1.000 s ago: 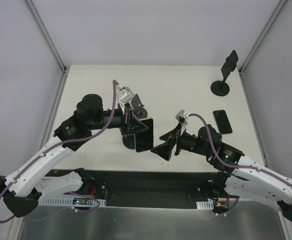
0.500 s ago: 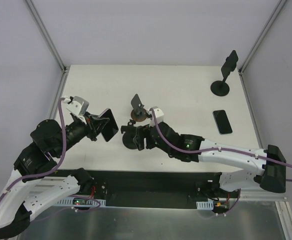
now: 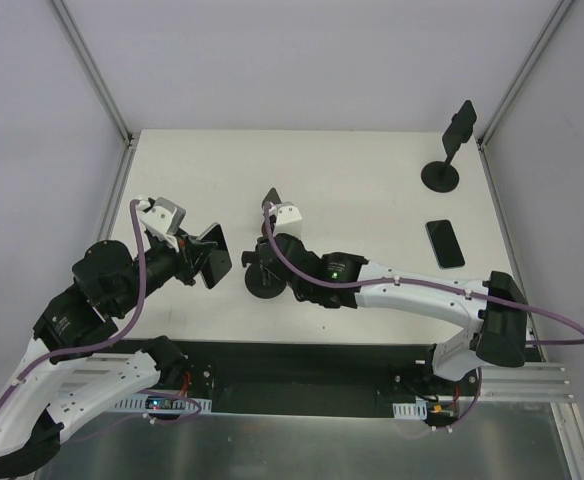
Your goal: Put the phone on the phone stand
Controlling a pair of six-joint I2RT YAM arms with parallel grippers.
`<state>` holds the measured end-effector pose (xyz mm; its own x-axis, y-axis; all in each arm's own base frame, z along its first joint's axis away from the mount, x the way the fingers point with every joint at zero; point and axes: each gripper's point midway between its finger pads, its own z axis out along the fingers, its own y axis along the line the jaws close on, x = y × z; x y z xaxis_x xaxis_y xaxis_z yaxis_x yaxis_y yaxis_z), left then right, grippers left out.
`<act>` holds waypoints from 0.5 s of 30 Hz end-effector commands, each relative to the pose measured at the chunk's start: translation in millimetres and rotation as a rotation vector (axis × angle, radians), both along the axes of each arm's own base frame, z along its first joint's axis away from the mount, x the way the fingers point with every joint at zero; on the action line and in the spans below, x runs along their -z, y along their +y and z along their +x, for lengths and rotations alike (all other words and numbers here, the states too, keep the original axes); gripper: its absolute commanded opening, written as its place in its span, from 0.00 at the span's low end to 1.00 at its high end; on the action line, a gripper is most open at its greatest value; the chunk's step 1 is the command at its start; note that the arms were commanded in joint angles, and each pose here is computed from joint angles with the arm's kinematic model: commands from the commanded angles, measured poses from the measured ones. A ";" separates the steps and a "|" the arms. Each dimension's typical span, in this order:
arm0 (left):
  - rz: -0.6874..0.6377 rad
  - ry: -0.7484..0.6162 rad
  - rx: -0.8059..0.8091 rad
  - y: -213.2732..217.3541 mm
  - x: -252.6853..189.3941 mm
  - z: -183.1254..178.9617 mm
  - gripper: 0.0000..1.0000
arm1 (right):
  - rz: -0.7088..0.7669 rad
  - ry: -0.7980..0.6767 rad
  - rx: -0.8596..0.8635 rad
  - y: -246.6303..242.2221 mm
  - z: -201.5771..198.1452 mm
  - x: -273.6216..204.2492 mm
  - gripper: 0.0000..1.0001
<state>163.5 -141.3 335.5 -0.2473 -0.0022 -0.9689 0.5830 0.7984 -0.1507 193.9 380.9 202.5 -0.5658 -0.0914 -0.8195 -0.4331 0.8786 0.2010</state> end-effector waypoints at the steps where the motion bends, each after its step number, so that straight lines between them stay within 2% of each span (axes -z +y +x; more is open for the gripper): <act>1: -0.042 -0.075 -0.011 1.1 -22.2 3.9 0.00 | -0.031 -0.013 0.042 -1.8 5.3 -6.4 0.40; 3: -0.043 -0.074 0.000 -0.8 -23.2 3.2 0.00 | -0.042 -0.014 0.045 -1.5 6.2 -4.1 0.35; 8: -0.042 -0.063 0.022 -6.8 -23.8 3.6 0.00 | -0.068 -0.020 0.054 -1.1 11.1 2.0 0.33; 14: -0.042 -0.044 0.070 -18.3 -21.4 3.1 0.00 | -0.086 -0.056 0.069 -6.9 17.6 -2.9 0.24; 15: -0.041 -0.040 0.082 -20.9 -20.5 2.7 0.00 | -0.101 -0.067 0.053 -7.9 18.2 -2.9 0.17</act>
